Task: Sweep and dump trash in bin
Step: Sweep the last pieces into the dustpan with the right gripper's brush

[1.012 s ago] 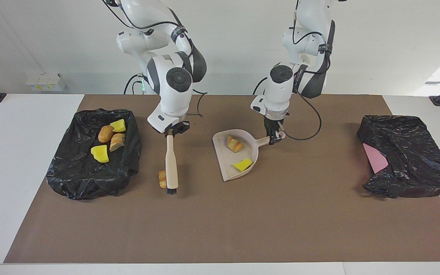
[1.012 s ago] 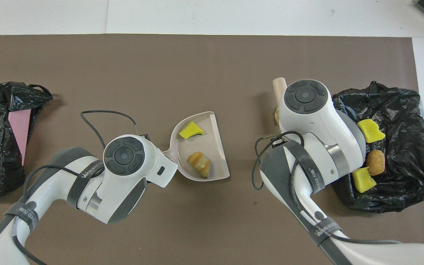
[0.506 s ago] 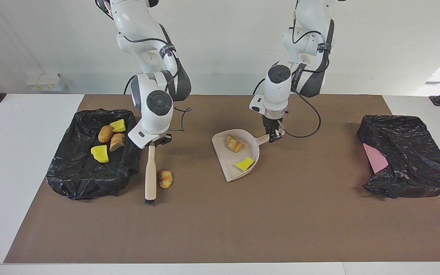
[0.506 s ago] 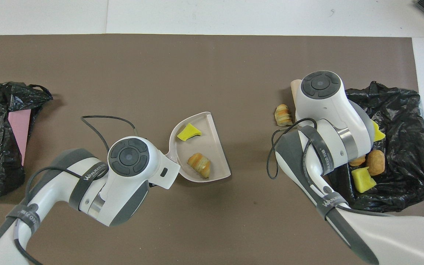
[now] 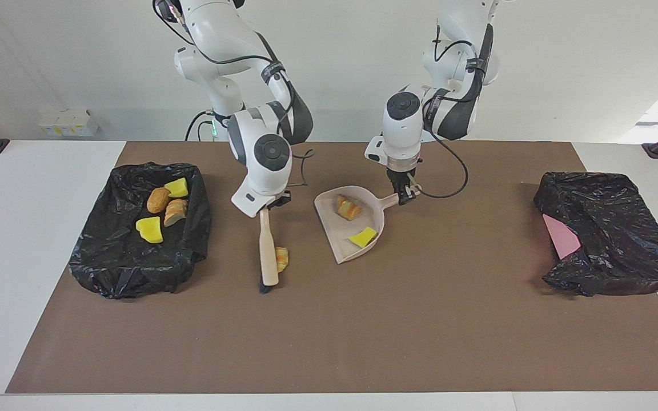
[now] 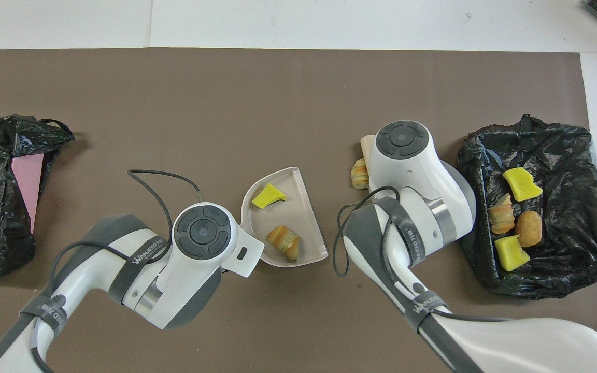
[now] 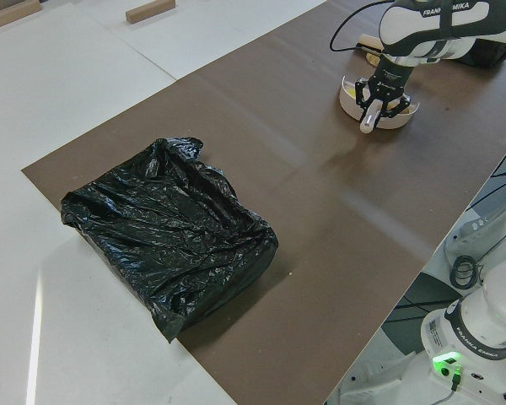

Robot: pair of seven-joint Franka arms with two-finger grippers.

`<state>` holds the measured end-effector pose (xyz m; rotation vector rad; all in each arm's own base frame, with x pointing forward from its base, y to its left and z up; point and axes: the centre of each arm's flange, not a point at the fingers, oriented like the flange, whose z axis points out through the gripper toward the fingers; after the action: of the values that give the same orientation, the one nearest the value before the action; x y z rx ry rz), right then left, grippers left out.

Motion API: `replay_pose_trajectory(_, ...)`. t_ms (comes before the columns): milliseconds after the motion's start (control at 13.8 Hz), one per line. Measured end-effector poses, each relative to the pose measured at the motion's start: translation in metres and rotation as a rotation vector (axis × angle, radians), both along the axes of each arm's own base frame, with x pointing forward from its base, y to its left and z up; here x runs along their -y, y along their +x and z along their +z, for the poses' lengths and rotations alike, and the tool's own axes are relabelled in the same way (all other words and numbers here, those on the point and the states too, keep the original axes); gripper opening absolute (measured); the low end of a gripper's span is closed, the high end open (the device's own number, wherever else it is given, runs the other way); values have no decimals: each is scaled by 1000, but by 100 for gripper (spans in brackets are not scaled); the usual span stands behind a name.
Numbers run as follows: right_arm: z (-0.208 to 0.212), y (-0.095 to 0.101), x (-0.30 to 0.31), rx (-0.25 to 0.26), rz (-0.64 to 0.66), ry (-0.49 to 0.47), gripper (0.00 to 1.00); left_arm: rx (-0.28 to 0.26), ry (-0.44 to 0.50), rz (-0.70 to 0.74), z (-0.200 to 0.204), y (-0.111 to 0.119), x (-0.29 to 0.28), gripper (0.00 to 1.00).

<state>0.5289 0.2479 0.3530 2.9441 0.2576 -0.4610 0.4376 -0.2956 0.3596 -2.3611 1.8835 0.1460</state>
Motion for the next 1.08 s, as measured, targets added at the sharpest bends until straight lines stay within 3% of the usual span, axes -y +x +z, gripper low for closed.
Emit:
replay_pose_trajectory(361, 12, -72, -93, -57, 87, 116, 26, 12, -6, -6, -1, 0, 1, 33)
replay_pose_trajectory(723, 42, -84, -84, -79, 78, 114, 26, 50, -40, 6, -5, 13, -6, 33)
replay_pose_trajectory(1084, 87, -112, -76, -89, -35, 48, 26, 68, -56, -37, 0, 63, -60, 33)
